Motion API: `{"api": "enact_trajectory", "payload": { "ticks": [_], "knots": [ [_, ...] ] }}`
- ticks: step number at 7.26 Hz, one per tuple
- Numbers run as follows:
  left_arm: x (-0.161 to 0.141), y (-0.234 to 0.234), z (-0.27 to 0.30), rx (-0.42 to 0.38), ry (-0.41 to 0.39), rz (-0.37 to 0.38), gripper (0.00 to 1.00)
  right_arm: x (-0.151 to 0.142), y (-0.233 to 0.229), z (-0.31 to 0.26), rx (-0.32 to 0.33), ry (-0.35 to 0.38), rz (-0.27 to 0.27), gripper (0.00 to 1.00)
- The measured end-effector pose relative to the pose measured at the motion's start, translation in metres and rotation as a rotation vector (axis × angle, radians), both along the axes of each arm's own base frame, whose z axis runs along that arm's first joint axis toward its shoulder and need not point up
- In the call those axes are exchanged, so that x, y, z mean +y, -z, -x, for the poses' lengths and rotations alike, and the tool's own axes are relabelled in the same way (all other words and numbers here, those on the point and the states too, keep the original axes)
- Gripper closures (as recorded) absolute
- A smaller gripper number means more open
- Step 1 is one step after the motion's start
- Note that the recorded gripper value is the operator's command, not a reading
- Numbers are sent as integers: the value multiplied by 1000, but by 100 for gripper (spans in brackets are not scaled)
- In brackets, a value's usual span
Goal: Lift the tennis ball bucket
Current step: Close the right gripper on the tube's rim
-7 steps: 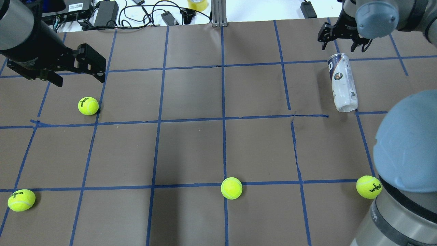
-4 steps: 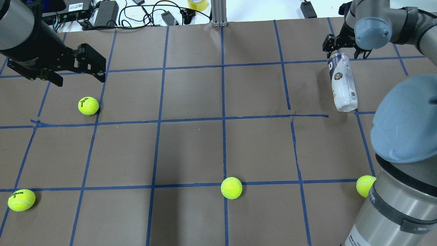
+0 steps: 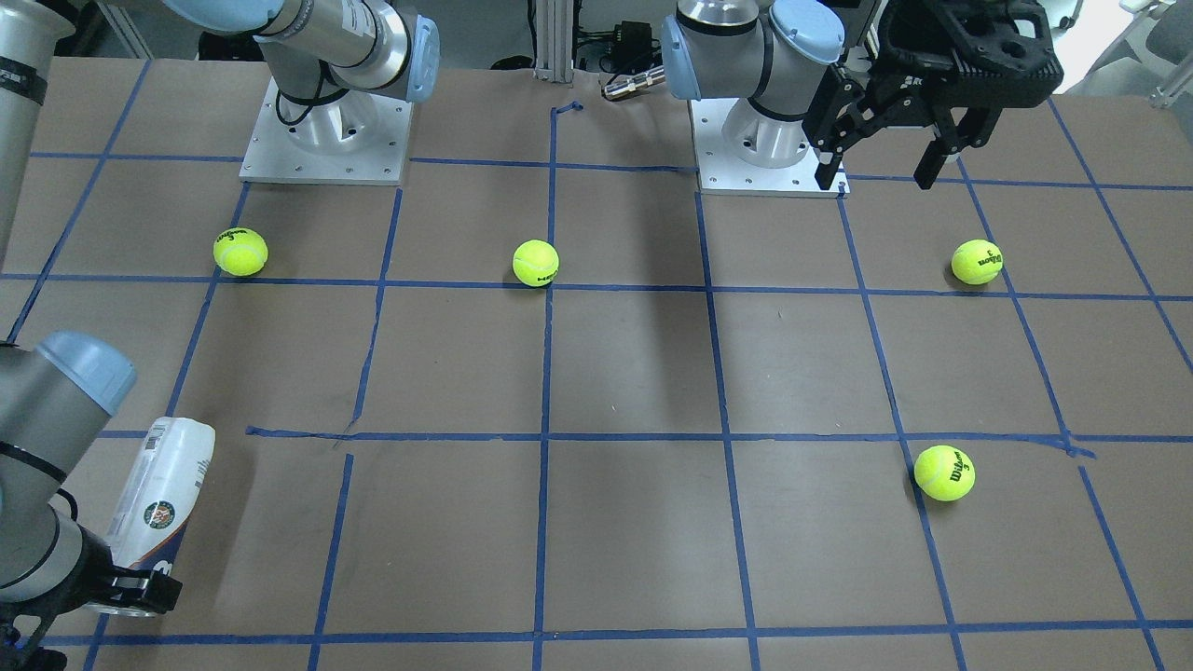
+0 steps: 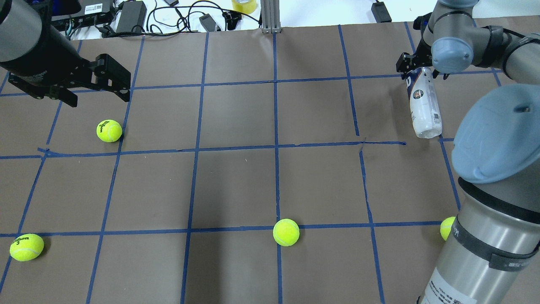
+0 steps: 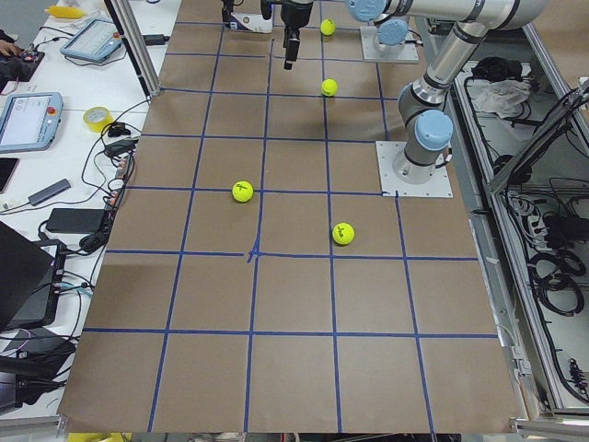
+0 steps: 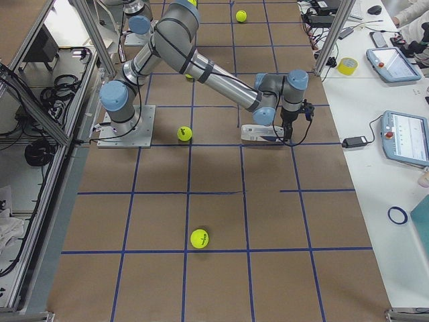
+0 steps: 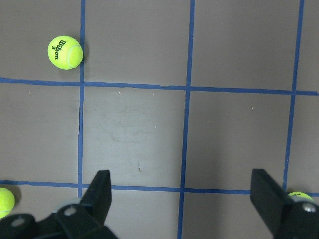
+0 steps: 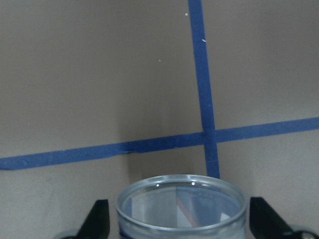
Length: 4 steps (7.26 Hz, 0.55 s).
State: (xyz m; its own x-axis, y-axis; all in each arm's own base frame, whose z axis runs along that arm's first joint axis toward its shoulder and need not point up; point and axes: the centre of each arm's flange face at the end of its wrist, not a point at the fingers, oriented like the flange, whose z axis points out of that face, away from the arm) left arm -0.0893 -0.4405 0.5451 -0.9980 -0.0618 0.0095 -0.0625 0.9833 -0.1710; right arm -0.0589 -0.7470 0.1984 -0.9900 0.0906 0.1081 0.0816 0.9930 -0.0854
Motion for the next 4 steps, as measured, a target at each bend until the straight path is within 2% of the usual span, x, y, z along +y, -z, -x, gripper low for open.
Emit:
{"api": "enact_trajectory", "payload": {
  "ticks": [3, 4],
  "knots": [
    [0, 0, 0, 0, 0, 0, 0, 1, 13, 0, -1, -53, -19, 1],
    [0, 0, 0, 0, 0, 0, 0, 1, 15, 1, 1, -73, -17, 13]
  ]
}}
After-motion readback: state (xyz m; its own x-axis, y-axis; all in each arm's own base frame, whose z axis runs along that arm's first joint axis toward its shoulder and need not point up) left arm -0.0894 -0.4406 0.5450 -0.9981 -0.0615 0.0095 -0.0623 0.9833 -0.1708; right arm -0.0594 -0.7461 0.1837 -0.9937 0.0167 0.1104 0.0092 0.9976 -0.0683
